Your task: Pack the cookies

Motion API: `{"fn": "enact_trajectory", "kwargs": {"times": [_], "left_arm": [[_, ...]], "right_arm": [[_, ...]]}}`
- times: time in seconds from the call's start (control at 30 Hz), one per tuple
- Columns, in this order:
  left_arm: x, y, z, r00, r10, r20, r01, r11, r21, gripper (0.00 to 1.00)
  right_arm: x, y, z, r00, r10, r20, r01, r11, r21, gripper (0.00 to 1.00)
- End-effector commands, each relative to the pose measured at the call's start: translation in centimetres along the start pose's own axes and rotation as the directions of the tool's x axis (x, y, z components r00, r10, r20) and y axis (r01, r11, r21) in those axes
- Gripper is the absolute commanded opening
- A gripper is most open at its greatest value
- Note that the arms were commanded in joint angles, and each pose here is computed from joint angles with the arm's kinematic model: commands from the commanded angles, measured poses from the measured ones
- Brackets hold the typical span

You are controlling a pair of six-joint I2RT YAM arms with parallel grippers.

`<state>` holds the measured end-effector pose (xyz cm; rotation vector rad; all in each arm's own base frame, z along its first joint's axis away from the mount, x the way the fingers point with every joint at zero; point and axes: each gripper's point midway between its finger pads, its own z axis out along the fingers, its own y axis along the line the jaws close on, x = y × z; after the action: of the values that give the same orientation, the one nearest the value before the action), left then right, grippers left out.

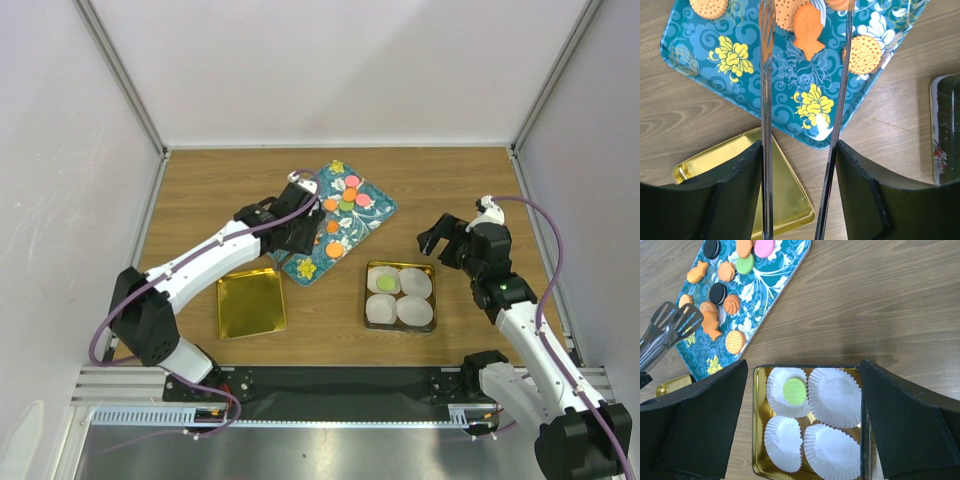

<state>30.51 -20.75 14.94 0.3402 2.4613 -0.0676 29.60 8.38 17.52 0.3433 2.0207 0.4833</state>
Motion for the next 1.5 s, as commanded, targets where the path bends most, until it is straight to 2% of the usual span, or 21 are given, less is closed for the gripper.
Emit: {"fn": "enact_trajectory", "kwargs": {"times": [0.0, 0.63, 1.47], "left_arm": [[-1.1, 0.4, 0.3, 0.999, 0.017, 0.035, -0.016, 1.0, -0.019, 0.63], [-0.9, 0.9, 3.3, 0.998, 0.066, -0.005, -0.067, 0.993, -0.101, 0.57], [-0.1, 2.0, 1.4, 0.998, 0.055, 0.013, -0.053, 0.993, -0.109, 0.48]], "right_arm": [[-0.4, 0.3, 0.1, 1.0, -0.02, 0.012, 0.02, 1.0, -0.016, 1.0], [-0.5, 0.4, 0.0, 1.0, -0.02, 0.015, 0.02, 1.0, -0.02, 1.0], [-0.4, 0.3, -0.1, 1.0, -0.021, 0.014, 0.021, 1.0, -0.019, 1.0]]}}
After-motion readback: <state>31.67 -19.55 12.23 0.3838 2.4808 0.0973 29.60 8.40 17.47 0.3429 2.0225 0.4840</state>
